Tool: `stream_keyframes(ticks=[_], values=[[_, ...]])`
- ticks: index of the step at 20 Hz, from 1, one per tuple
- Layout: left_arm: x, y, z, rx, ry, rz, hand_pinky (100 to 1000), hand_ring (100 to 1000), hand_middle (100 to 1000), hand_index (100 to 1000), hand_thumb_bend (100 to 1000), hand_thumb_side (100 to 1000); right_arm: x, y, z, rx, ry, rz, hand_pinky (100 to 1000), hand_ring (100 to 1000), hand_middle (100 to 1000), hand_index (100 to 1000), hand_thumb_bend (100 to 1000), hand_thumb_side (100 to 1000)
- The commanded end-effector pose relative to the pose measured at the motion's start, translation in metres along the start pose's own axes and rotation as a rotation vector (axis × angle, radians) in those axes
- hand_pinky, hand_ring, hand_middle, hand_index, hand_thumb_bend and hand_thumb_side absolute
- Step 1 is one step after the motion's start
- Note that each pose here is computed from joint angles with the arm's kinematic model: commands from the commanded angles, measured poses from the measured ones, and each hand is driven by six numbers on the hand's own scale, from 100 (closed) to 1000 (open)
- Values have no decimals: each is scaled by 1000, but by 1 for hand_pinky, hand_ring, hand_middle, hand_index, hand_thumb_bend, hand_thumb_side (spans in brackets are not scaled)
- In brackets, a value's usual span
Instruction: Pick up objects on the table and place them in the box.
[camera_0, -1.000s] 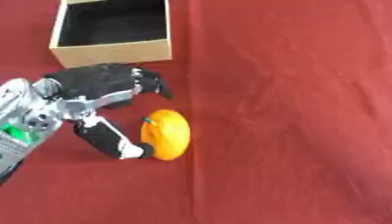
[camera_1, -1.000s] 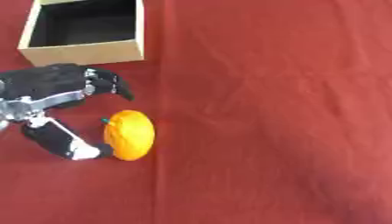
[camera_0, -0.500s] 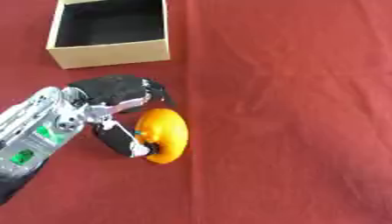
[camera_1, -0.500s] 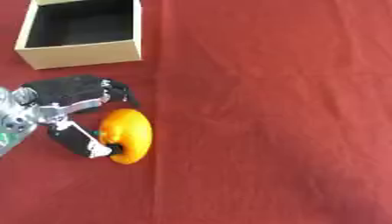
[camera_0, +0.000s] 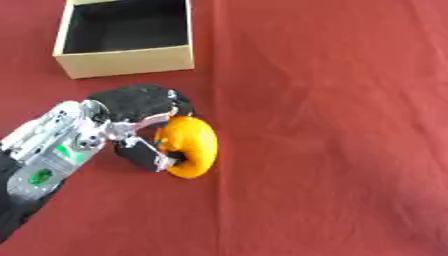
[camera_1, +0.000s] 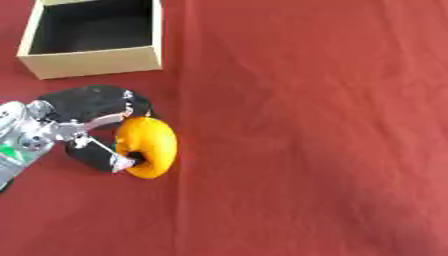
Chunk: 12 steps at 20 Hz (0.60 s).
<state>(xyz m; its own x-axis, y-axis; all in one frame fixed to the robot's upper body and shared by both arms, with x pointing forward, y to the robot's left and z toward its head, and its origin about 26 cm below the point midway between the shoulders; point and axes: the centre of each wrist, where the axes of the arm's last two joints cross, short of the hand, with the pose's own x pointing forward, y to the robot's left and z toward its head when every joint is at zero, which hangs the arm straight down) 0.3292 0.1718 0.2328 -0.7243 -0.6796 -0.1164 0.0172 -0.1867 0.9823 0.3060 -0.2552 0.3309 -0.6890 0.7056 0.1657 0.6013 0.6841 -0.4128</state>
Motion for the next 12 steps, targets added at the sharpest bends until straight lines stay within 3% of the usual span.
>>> stream_keyframes(ticks=[1, 3, 5, 12], values=[[4, 20, 20, 88, 7, -70, 444, 642, 652, 797, 240, 191, 4, -7, -3, -13, -21, 14, 935, 889, 830, 920, 100, 896], [7, 26, 28, 116, 10, -55, 349, 570, 588, 743, 109, 145, 4, -7, -3, -14, -19, 13, 935, 889, 830, 920, 100, 897], [8, 32, 34, 146, 12, -32, 320, 554, 591, 747, 100, 100, 4, -7, -3, -13, -17, 13, 935, 889, 830, 920, 100, 898], [-3, 53, 46, 231, 14, 34, 297, 584, 597, 751, 100, 100, 4, -7, -3, -10, -16, 17, 935, 890, 831, 920, 100, 904]])
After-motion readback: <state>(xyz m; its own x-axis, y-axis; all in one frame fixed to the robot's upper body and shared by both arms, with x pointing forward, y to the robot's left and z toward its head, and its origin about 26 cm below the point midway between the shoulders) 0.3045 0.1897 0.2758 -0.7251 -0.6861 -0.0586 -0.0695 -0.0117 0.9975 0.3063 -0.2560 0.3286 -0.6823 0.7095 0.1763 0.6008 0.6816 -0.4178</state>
